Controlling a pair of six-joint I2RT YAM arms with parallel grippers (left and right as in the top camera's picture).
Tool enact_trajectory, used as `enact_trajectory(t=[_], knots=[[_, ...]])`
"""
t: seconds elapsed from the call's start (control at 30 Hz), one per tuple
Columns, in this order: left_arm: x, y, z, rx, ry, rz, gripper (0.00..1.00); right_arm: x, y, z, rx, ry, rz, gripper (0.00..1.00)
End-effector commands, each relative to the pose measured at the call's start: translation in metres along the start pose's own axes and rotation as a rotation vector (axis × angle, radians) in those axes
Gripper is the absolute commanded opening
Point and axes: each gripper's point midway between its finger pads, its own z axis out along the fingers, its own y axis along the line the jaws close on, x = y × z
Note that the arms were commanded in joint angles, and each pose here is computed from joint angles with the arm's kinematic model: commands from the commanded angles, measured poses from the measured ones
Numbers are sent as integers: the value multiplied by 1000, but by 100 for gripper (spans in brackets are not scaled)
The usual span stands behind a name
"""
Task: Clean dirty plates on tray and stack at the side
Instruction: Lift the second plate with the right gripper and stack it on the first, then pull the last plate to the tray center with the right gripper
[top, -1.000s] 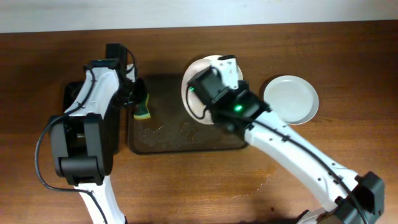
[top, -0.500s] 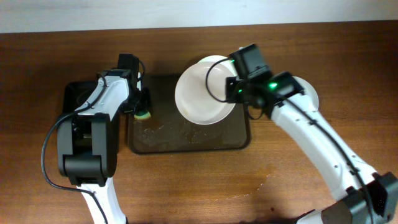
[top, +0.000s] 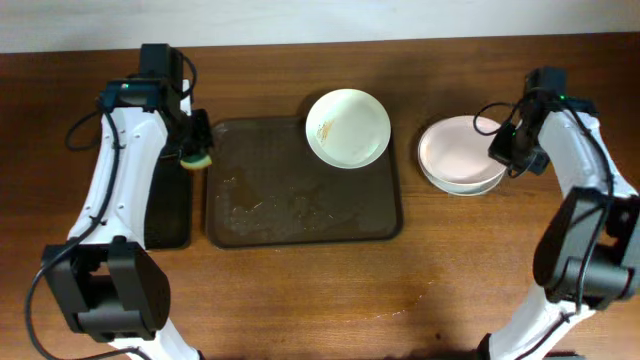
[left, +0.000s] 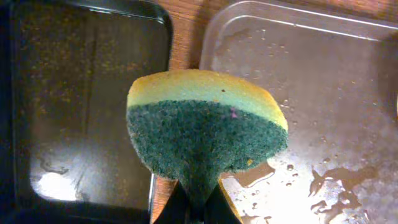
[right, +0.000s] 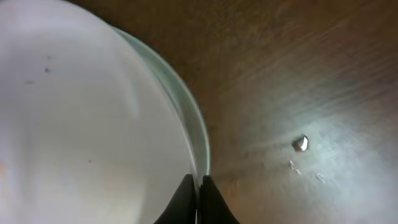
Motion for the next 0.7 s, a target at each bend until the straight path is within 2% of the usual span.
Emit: enact_trajectory(t=[0.0,0.03,0.07,0.13,0.2,0.23,0.27,0.33,0.37,0.43,0.57,0.6,0.67], knots=[[-9,3,-16,-6,-52,10,1,-8,-8,11,53,-19,7,44],[-9,3,-16,-6,-52,10,1,-11,-2,7,18,-24,15,91],[-10,3,-16,-5,-57,10,1,-14,10,0,-43,-22,11,97],[-12,3,-16,-4,-63,10,1,-28,51,-40,-189,-67,-30,98],[-12,3,-16,-4,-63,10,1,-24,127,-79,-347,-120,-116,91],[-12,3,-16,-4,-64,9,1,-12,155,-81,-377,-120,-148,89],[-12,3,-16,-4,-64,9,1,4,182,-78,-395,-106,-167,77],[-11,3,-16,-4,-61,10,1,35,216,-58,-357,-75,-174,41],[-10,3,-16,-5,-56,10,1,58,230,-40,-323,-36,-204,34],[-10,3,-16,-5,-56,10,1,78,238,-13,-260,2,-196,32],[-10,3,-16,-5,-56,10,1,91,231,15,-194,57,-193,30],[-10,3,-16,-5,-56,10,1,95,228,22,-178,74,-195,25],[-10,3,-16,-5,-56,10,1,103,226,28,-166,102,-207,9]])
